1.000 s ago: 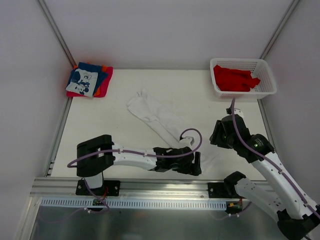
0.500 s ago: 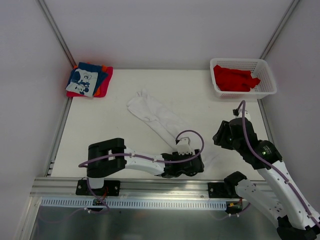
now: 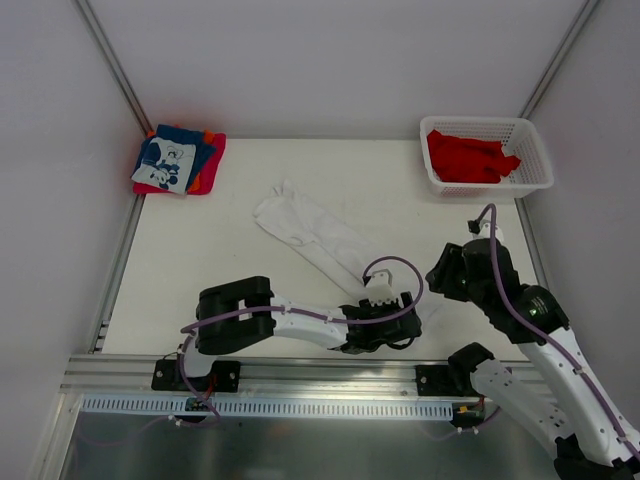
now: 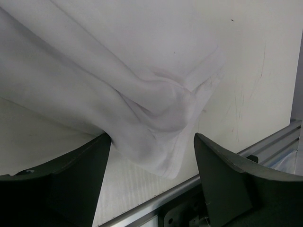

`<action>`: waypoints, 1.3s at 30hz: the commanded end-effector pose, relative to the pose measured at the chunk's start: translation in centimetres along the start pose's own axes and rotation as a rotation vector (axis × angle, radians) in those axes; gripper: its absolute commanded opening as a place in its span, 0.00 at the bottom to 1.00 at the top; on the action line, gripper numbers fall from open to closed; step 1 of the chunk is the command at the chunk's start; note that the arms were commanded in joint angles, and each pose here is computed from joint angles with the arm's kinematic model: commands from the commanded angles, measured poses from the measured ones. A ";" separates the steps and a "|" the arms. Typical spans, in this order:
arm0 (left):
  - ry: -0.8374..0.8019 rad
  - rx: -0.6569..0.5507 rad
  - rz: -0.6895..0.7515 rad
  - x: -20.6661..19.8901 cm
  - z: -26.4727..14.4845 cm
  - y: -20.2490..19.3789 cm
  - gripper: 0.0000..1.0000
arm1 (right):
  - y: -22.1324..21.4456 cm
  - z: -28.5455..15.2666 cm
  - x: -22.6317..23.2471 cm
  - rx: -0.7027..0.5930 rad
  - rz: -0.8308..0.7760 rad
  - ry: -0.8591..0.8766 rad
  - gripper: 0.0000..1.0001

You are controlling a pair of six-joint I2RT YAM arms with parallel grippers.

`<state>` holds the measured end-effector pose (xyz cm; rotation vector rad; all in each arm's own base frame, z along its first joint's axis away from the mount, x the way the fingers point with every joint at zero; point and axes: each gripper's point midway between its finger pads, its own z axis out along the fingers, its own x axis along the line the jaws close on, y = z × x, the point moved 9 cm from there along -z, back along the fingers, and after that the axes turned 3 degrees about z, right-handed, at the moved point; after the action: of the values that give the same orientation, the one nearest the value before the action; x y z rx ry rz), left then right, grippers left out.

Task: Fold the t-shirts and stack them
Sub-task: Fold the tshirt

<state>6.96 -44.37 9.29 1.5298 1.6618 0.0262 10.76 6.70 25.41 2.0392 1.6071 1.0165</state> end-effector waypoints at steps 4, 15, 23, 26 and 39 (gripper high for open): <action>0.101 0.050 0.068 2.6 1.5 -1.9 0.58 | 0.1 -0.9 -0.4 -0.027 -0.020 0.019 0.47; 0.139 0.120 0.075 4.1 2.6 -2.8 0.13 | 0.6 -1.7 -0.3 -0.051 -0.043 0.044 0.47; 0.162 0.149 0.090 5.4 2.8 -3.0 0.05 | 0.5 -1.8 -0.4 -0.058 -0.044 0.045 0.47; 0.162 0.178 0.107 5.8 2.4 -3.1 0.00 | 0.5 -1.6 -0.4 -0.050 -0.046 0.043 0.47; 0.255 0.418 0.124 12.8 -3.9 -4.1 0.00 | 1.6 0.4 1.3 -0.019 -0.068 0.053 0.47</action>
<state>5.24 -40.49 7.31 1.6811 1.6951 -0.2259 11.24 6.92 25.15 1.9935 1.6833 0.9776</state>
